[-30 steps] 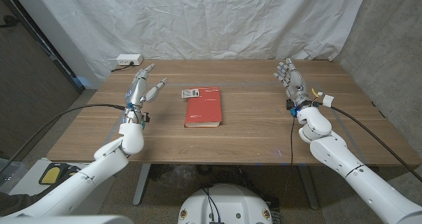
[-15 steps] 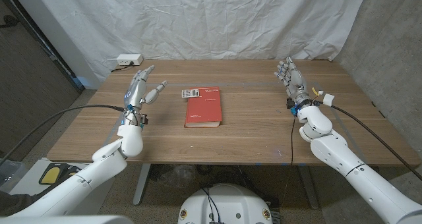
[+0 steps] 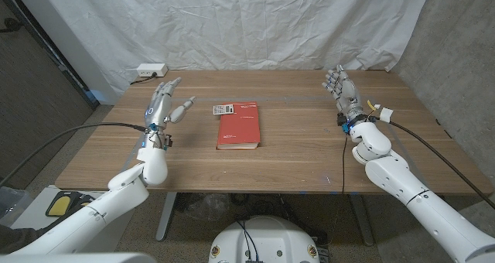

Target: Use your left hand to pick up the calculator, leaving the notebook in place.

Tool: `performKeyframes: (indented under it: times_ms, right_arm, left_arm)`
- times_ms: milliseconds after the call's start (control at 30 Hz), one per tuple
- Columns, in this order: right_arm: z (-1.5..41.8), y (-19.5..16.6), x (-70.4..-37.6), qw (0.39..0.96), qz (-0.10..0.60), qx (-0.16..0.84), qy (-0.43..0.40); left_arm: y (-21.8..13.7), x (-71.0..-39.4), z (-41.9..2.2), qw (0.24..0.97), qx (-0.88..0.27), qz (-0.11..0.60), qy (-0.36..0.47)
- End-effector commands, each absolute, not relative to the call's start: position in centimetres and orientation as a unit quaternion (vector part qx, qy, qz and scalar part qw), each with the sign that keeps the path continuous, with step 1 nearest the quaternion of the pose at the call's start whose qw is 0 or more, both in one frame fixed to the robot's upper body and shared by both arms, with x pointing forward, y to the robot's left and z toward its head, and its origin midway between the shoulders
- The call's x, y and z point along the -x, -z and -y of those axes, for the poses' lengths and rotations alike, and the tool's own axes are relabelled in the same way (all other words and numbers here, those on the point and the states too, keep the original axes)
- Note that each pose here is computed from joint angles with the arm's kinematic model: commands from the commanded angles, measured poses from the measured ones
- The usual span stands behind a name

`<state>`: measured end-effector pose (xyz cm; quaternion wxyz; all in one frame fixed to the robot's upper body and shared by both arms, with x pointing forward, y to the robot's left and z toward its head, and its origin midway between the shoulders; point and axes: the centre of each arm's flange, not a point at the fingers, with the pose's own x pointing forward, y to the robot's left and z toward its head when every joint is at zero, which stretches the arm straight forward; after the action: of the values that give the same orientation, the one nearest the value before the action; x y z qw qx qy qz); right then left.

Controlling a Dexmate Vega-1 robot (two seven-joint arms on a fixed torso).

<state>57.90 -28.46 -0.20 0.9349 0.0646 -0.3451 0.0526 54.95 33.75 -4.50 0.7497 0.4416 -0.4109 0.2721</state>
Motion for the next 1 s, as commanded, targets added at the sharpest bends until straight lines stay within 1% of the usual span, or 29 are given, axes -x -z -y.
performKeyframes:
  times_ms: [33, 367, 667, 833, 1000]
  right_arm:
    - [29.1, 0.1, -57.5, 0.936, 0.343, -0.066, -0.048]
    - [29.3, 0.5, -57.5, 0.937, 0.338, -0.069, -0.047]
    - [29.4, 0.6, -57.5, 0.937, 0.338, -0.074, -0.048]
    - [29.4, 0.4, -57.4, 0.938, 0.337, -0.070, -0.050]
    - [29.3, 0.1, -57.4, 0.938, 0.336, -0.068, -0.052]
  left_arm:
    - [4.0, -55.4, -32.9, 0.734, -0.474, 0.402, -0.273]
    - [4.2, -56.0, -31.8, 0.713, -0.506, 0.397, -0.279]
    - [4.4, -55.5, -31.8, 0.701, -0.530, 0.381, -0.286]
    - [4.6, -55.2, -31.9, 0.685, -0.543, 0.386, -0.294]
    - [4.6, -54.9, -31.9, 0.675, -0.570, 0.369, -0.288]
